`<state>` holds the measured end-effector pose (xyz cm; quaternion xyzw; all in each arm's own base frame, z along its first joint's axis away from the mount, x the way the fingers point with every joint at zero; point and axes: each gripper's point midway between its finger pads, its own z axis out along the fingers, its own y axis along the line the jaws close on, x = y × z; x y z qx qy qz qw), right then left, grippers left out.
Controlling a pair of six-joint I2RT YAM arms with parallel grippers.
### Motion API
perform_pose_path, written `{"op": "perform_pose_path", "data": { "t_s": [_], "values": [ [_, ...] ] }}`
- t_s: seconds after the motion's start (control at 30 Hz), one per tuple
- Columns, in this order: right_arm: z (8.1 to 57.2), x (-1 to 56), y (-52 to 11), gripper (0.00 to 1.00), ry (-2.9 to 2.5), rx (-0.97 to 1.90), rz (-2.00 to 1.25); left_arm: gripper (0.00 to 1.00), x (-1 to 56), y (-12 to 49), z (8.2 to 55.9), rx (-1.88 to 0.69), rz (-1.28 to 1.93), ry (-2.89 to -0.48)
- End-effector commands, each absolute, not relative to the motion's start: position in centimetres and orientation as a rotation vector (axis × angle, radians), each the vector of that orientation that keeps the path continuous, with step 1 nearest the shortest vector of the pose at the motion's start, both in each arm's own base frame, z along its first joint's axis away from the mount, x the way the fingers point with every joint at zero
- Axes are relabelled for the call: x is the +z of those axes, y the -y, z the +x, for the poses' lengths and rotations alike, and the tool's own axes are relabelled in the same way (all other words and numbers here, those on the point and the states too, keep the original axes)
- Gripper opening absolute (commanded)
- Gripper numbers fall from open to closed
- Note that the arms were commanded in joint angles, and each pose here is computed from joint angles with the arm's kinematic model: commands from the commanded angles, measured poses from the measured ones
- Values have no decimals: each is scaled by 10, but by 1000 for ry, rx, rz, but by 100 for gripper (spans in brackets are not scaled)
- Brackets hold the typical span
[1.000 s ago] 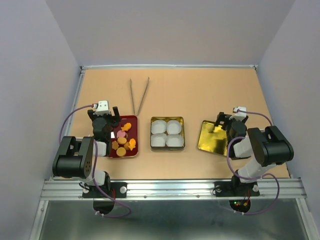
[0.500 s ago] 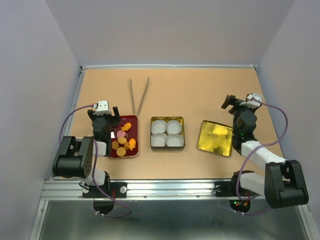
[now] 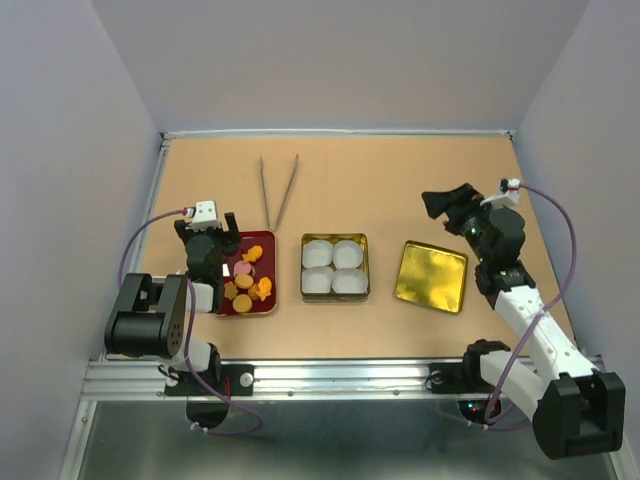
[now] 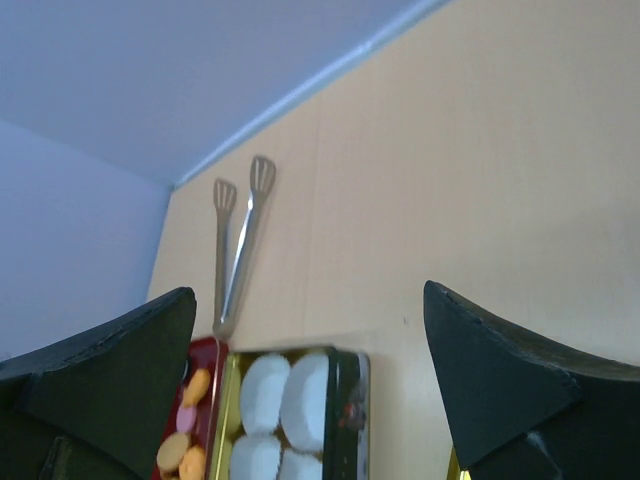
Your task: Pack the cookies
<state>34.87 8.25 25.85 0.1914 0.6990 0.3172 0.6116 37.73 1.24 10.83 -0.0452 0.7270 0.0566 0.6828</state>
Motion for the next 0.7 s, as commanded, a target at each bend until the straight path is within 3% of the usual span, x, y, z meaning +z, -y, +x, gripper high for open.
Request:
{"op": "perform_pose_path", "data": {
  "t_s": [0.0,0.13,0.23,0.27,0.3,0.4,0.57,0.67],
  "values": [
    [325,206,-112,100,-1771,921,468,99,200,-28,404,186,-268,-1432],
    [317,193,-112,100,-1806,898,426,99,259,-22,434,151,-281,-1448],
    [315,186,-104,100,-1798,841,437,99,289,10,467,-16,-238,-1602],
    [315,183,-101,100,-1799,822,450,99,252,32,473,-84,-175,-1778],
    [316,183,-99,100,-1796,808,454,99,274,47,485,-135,-140,-1779],
    [315,180,-101,100,-1815,819,449,99,233,104,485,-150,-20,-1991],
    [312,174,-100,100,-1841,790,428,99,222,149,467,-110,-16,-2041],
    [309,168,-99,100,-1856,777,422,99,221,163,458,-372,-26,-2016]
  ]
}}
